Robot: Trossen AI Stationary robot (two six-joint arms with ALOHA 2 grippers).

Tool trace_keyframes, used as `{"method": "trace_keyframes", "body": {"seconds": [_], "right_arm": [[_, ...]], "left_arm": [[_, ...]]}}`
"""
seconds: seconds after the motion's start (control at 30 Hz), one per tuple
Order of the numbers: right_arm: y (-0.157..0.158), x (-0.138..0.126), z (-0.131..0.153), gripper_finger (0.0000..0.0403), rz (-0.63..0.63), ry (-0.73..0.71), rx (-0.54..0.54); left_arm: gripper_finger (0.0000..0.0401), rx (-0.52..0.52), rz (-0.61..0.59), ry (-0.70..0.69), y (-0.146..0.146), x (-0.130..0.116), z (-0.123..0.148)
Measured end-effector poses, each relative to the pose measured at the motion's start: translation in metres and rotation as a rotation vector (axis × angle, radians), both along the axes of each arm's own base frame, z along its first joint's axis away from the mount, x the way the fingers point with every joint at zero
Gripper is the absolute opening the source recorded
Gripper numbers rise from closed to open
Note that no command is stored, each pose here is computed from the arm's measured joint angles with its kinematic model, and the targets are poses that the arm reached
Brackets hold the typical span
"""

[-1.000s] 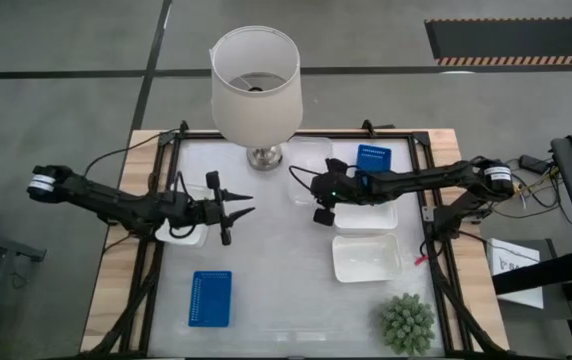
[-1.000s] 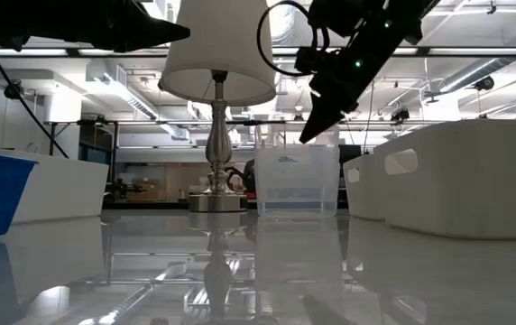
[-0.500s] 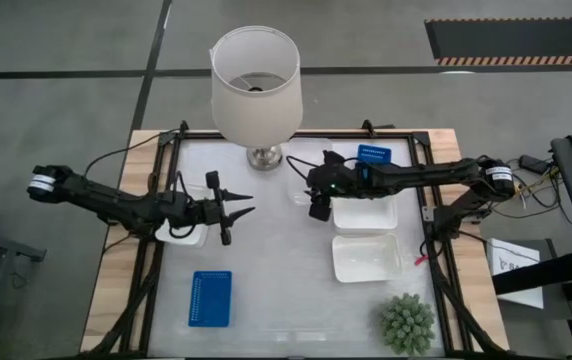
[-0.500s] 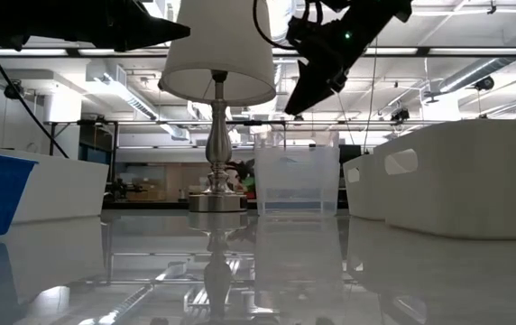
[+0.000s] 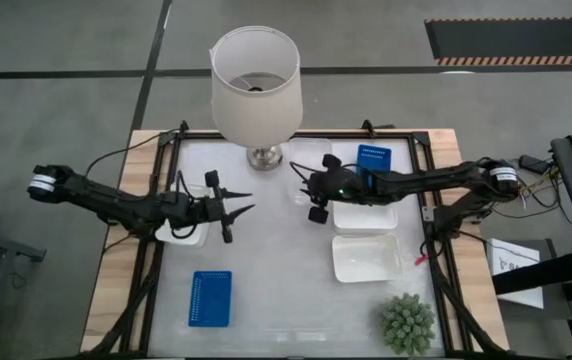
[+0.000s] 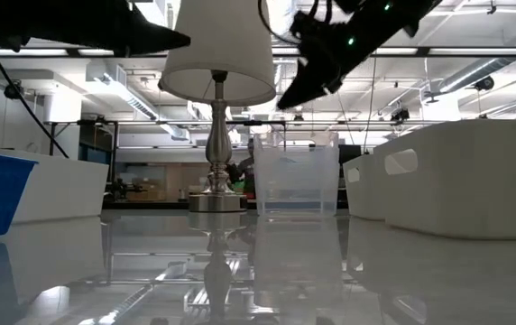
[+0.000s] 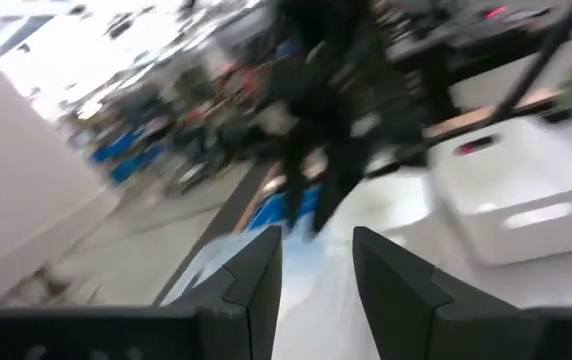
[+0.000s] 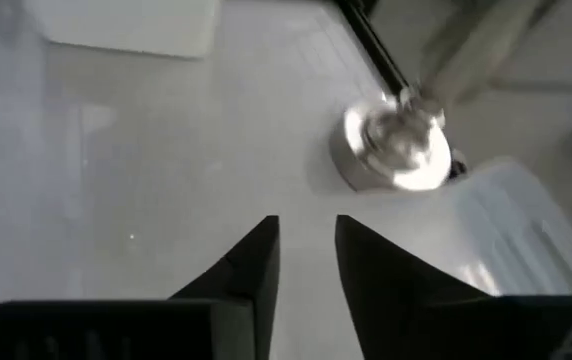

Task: Stack baskets by color
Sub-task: Stack the top right white bin on the top left white bin

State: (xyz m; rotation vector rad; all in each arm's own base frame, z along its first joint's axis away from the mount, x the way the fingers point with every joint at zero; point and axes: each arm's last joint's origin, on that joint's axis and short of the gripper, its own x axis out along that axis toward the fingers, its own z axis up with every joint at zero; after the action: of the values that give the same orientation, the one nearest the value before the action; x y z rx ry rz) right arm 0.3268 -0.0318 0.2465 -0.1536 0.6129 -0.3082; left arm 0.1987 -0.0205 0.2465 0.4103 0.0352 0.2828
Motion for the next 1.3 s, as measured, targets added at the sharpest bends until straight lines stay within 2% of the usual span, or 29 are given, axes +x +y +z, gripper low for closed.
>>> {"method": "trace_keyframes", "body": {"seconds": [0.2, 0.33, 0.43, 0.5, 0.57, 0.63, 0.73, 0.83, 0.97, 1.07, 1.3], "right_arm": [[0.025, -0.017, 0.018, 0.0057, 0.083, -0.048, -0.051], [0.042, -0.034, 0.02, 0.0046, 0.141, -0.062, -0.055], [0.05, -0.046, 0.024, 0.0044, 0.18, -0.072, -0.021], [0.053, -0.054, 0.027, 0.0045, 0.189, -0.067, 0.011], [0.054, -0.061, 0.028, 0.005, 0.162, -0.048, 0.065], [0.053, -0.069, 0.029, 0.0059, 0.12, -0.008, 0.133], [0.052, -0.079, 0.029, 0.0086, 0.046, 0.072, 0.219], [0.053, -0.088, 0.023, 0.0119, 0.038, 0.227, 0.277], [0.053, -0.1, 0.005, 0.0154, 0.039, 0.478, 0.294], [0.053, -0.109, -0.004, 0.017, 0.026, 0.613, 0.299], [0.053, -0.113, -0.008, 0.0174, 0.043, 0.648, 0.295]], "left_arm": [[0.0109, -0.116, 0.236, 0.054, 0.006, 0.002, -0.014], [0.0109, -0.298, 0.278, 0.124, 0.006, 0.002, -0.032], [0.0109, -0.457, 0.231, 0.193, 0.003, 0.003, -0.046], [0.0109, -0.551, 0.135, 0.277, -0.001, 0.004, -0.051], [0.0109, -0.643, 0.051, 0.354, -0.005, 0.007, -0.051], [0.0109, -0.714, 0.029, 0.421, -0.007, 0.01, -0.048], [0.0109, -0.746, 0.075, 0.513, -0.008, 0.016, -0.039], [0.0109, -0.737, 0.132, 0.633, -0.009, 0.02, -0.033], [0.0109, -0.716, 0.181, 0.775, -0.011, 0.026, -0.026], [0.0109, -0.7, 0.177, 0.845, -0.012, 0.033, -0.021], [0.0109, -0.7, 0.141, 0.846, -0.017, 0.046, -0.009]]}}
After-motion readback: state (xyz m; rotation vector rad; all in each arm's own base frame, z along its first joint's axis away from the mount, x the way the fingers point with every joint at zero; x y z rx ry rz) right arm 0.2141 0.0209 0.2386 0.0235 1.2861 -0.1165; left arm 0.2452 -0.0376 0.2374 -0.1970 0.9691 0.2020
